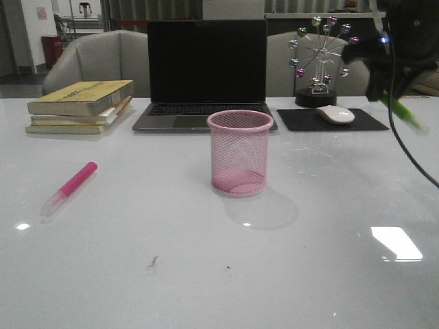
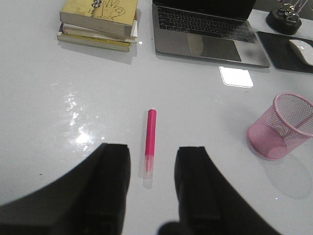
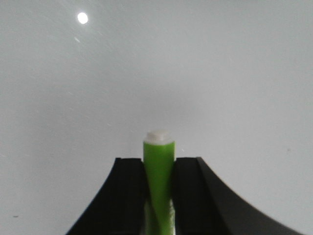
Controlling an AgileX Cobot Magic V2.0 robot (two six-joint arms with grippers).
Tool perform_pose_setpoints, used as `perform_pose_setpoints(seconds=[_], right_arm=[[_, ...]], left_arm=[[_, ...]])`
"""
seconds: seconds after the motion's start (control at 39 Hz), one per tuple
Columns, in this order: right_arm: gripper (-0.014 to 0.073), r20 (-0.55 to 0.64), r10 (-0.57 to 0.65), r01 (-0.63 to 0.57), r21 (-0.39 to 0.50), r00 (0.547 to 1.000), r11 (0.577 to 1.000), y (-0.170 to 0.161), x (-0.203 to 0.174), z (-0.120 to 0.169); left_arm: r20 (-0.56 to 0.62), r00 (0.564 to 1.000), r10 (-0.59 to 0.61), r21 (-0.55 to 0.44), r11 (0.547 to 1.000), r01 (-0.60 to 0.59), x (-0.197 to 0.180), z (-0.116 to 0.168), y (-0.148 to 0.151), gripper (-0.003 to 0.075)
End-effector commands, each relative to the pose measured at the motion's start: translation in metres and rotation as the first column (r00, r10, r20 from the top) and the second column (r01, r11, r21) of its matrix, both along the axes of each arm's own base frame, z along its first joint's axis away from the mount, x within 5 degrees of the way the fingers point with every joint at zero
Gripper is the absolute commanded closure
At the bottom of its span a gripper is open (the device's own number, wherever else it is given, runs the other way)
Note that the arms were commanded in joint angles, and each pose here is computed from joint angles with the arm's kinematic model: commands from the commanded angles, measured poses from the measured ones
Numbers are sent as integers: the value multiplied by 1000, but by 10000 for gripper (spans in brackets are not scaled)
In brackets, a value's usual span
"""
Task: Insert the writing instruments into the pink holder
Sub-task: 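Lift the green marker upright with the right gripper toward the holder, then lower the green marker into the pink holder and open the right gripper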
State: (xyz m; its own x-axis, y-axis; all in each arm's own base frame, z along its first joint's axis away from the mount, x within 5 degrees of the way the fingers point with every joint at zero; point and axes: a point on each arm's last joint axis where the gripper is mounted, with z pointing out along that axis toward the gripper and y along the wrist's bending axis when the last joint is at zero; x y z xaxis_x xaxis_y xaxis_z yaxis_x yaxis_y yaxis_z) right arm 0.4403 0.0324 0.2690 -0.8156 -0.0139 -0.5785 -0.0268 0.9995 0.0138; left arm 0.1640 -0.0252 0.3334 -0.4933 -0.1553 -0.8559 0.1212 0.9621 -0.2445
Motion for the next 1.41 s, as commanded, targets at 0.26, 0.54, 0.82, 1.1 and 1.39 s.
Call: perform_pose_setpoints(seconds=[0.26, 0.54, 0.82, 1.1, 1.39], right_arm=[[567, 441, 143, -168, 18, 886, 986, 57, -43, 107], [567, 736, 88, -281, 142, 671, 949, 98, -74, 78], [567, 859, 67, -371, 148, 507, 917, 138, -73, 32], [566, 808, 76, -360, 175, 585, 916, 146, -57, -13], [324, 804, 78, -360, 175, 589, 917, 146, -57, -14]], left_arm=[[103, 994, 30, -32, 999, -27, 3, 18, 1, 399], [103, 994, 30, -32, 999, -27, 3, 18, 1, 399], [103, 994, 30, -30, 999, -27, 3, 18, 1, 399], [107, 994, 31, -26, 999, -28, 3, 18, 2, 399], [107, 994, 31, -23, 999, -28, 3, 18, 2, 399]])
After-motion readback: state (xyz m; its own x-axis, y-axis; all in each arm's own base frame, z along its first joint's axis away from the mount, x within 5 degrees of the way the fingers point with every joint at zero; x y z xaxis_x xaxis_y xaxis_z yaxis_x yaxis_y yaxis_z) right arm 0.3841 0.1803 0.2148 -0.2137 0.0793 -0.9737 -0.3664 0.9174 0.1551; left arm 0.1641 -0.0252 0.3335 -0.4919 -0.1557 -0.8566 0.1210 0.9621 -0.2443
